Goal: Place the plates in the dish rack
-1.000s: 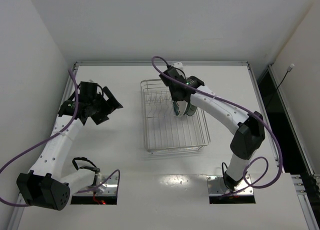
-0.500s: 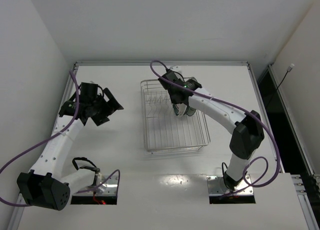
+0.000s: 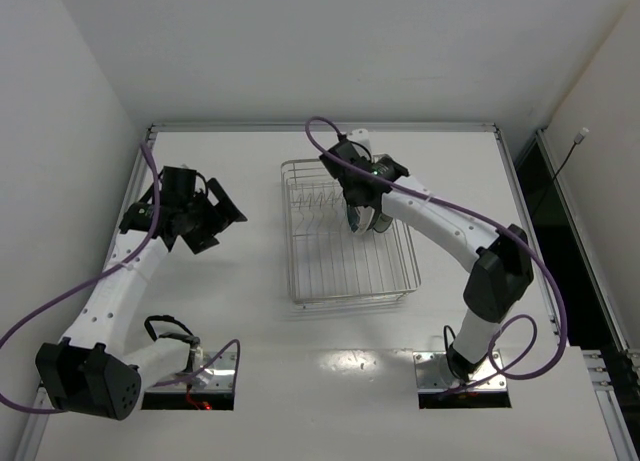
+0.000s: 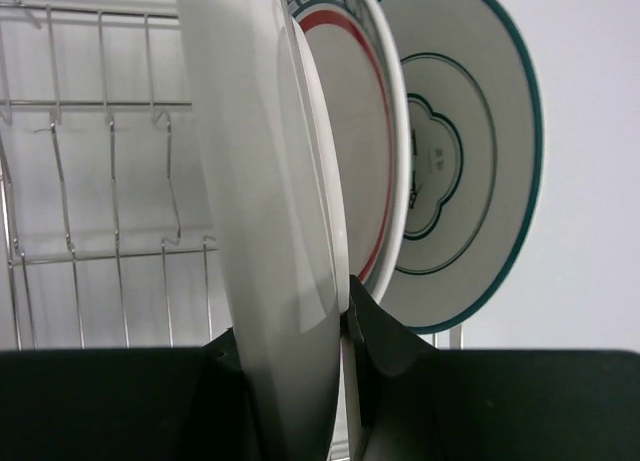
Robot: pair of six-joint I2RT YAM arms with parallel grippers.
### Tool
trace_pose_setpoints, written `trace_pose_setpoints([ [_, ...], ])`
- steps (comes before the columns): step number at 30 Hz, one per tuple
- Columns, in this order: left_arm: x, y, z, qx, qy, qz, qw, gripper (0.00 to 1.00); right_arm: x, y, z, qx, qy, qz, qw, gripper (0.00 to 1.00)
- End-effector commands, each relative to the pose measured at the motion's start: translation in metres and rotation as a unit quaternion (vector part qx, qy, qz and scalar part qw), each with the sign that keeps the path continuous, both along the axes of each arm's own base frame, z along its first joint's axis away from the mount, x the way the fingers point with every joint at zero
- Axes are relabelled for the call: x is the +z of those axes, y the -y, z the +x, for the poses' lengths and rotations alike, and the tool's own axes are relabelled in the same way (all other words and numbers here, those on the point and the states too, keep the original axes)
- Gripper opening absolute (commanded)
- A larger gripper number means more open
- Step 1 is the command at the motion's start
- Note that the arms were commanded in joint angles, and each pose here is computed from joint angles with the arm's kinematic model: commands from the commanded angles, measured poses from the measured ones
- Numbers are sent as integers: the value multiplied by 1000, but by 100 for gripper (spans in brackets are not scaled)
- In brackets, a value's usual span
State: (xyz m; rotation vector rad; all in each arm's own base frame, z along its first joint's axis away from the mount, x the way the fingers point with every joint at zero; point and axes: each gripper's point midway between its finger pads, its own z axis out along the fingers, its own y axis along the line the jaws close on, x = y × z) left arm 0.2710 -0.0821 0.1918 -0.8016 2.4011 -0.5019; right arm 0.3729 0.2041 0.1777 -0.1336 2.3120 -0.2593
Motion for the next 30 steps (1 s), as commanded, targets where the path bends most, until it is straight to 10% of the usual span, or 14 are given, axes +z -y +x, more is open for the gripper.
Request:
trace_pose_setpoints([
  [1,3,-1,5,-4,12,-4,1000,82,38,8,13,-31,54,13,998,0],
  [19,2,-4,4,-3,8,0,1000,82,-25,-19,14,13,-25,27,999,0],
  [30,-2,-8,3,-3,5,2,1000,82,-11,-14,10,23,-38,89,995,26],
])
